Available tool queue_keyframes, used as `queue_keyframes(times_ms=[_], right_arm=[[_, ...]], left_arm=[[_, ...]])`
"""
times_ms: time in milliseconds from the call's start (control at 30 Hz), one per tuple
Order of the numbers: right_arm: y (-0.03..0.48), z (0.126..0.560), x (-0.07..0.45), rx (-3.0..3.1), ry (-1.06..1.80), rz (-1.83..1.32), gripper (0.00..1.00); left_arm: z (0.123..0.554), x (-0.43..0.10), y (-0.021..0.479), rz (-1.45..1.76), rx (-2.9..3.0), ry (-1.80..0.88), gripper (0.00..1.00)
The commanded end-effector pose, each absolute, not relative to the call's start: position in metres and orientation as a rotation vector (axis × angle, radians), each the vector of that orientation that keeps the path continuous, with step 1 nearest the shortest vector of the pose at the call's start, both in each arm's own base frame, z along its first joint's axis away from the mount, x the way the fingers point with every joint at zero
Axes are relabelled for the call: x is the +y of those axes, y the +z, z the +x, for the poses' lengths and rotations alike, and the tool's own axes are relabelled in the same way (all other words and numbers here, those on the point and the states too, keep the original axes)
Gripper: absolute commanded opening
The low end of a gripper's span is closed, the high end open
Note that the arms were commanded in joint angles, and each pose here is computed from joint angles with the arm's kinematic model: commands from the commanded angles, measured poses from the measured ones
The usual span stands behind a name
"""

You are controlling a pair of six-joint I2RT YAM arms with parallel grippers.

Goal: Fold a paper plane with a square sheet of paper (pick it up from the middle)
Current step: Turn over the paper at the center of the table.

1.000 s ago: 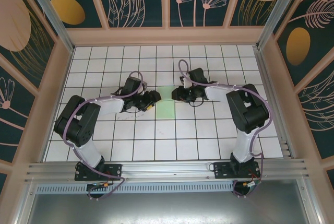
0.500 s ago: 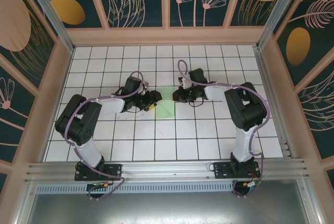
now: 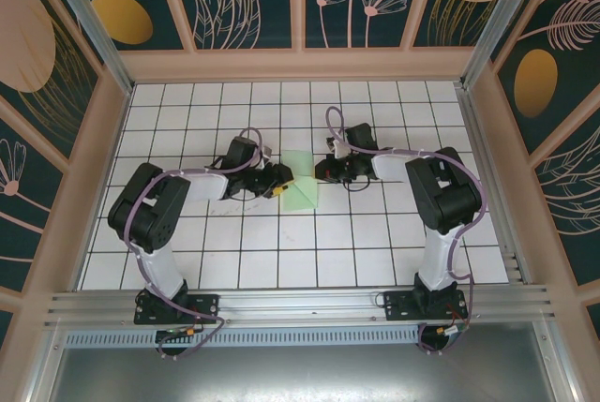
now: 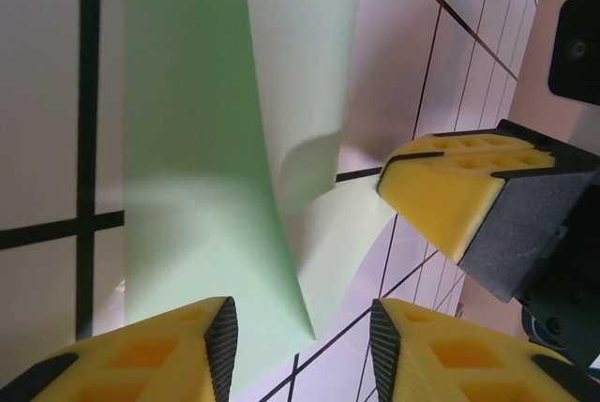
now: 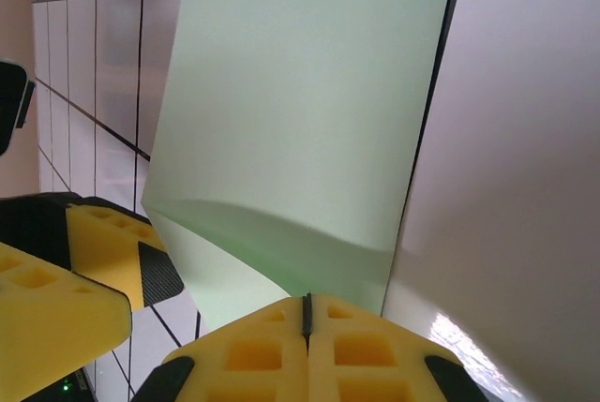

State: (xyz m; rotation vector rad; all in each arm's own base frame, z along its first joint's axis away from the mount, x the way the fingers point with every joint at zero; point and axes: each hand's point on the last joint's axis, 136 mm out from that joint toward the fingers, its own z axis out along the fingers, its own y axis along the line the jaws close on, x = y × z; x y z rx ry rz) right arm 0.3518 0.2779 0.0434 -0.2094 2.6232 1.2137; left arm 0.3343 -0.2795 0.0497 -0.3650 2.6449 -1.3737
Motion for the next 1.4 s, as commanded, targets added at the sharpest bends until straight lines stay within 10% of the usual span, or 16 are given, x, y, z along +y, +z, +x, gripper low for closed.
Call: queue_keyframes(times_ms=[0,367,700,1367], right_arm=[[0.056,0.354,0.278,2.574,1.247,-0.221,0.02],[0.061,0.357,0.276,2.567,1.271,-0.195,0.06],[0.113,0.385,0.250,2.416,1.193,-0.019,0.63],[0.183,0.394,0.175,2.184,0.790,0.305,0.93]], left_arm=[[0.343,-0.288,0.055,-0.305,2.613,-1.422,0.43],[0.354,-0.297,0.046,-0.233,2.620,-1.425,0.34],[0.363,-0.302,0.051,-0.136,2.593,-1.411,0.12],[0.374,-0.235,0.140,0.108,2.712,-0.650,0.04]])
